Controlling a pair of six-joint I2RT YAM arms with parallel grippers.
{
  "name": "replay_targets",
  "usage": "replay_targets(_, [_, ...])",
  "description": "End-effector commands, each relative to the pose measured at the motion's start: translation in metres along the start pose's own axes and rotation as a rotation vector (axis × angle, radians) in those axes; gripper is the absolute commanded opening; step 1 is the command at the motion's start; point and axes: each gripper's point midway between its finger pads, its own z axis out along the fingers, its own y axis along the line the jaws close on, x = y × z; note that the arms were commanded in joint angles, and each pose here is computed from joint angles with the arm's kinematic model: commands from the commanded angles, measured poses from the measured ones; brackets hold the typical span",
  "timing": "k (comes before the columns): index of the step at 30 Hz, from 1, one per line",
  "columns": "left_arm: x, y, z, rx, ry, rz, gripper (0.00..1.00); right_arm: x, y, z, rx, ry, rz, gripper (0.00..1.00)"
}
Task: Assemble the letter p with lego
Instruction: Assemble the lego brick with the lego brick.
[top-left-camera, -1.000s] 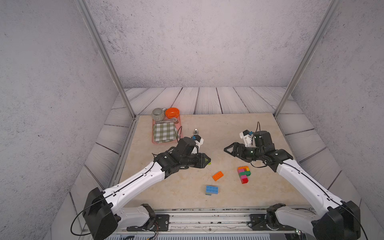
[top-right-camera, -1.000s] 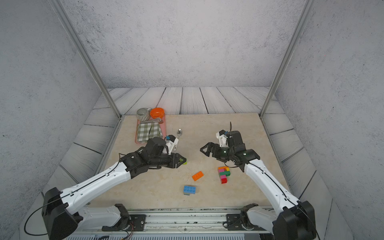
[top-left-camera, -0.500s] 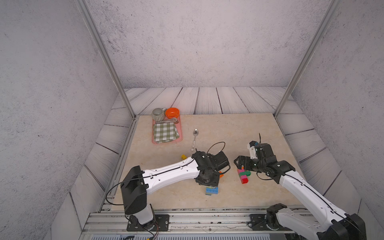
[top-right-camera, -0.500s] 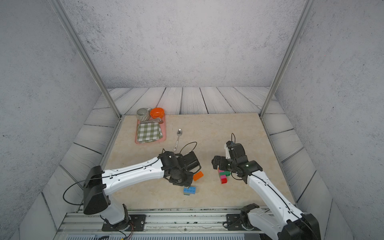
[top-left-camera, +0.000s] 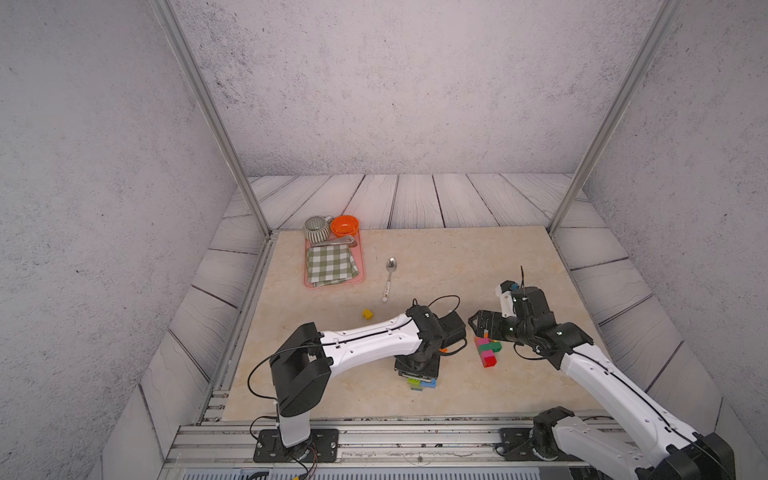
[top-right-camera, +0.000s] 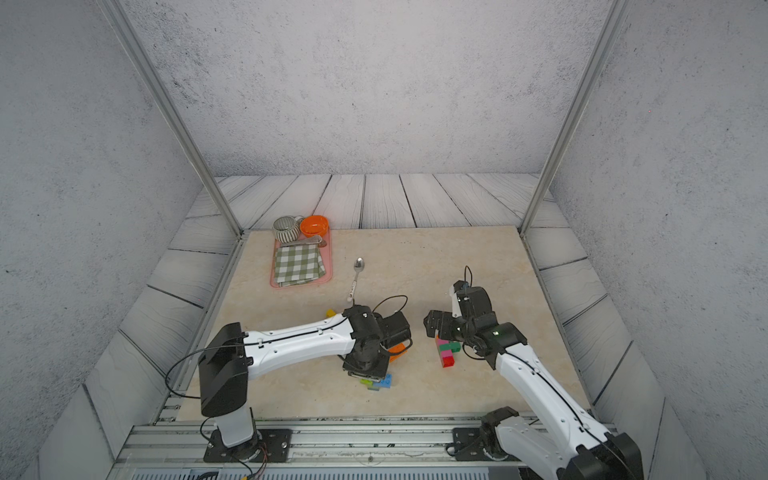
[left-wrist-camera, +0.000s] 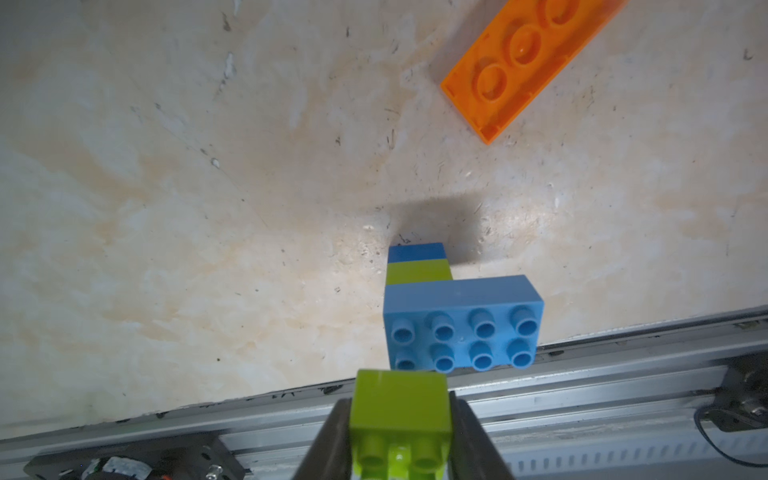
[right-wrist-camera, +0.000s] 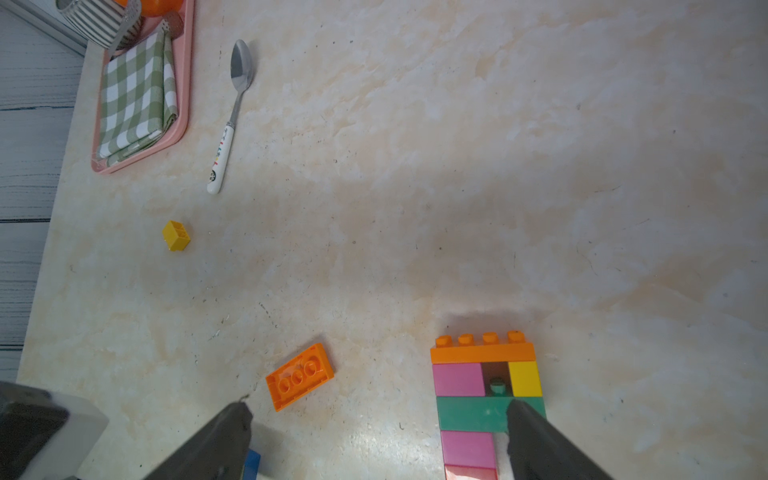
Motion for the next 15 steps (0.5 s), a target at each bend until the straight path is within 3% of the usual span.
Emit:
replay_targets(1, [-0.005, -0.002, 0.002, 0.014, 0.013, -0.016, 0.01, 0.001, -0.003, -0.002, 0.010, -0.013, 0.004, 0.99])
replay_targets(15, [-0.010, 0.000, 0.016, 0.043, 0.048, -0.044, 0.01, 0.004, 0.000, -0.001, -0.007, -0.003, 0.005, 0.99])
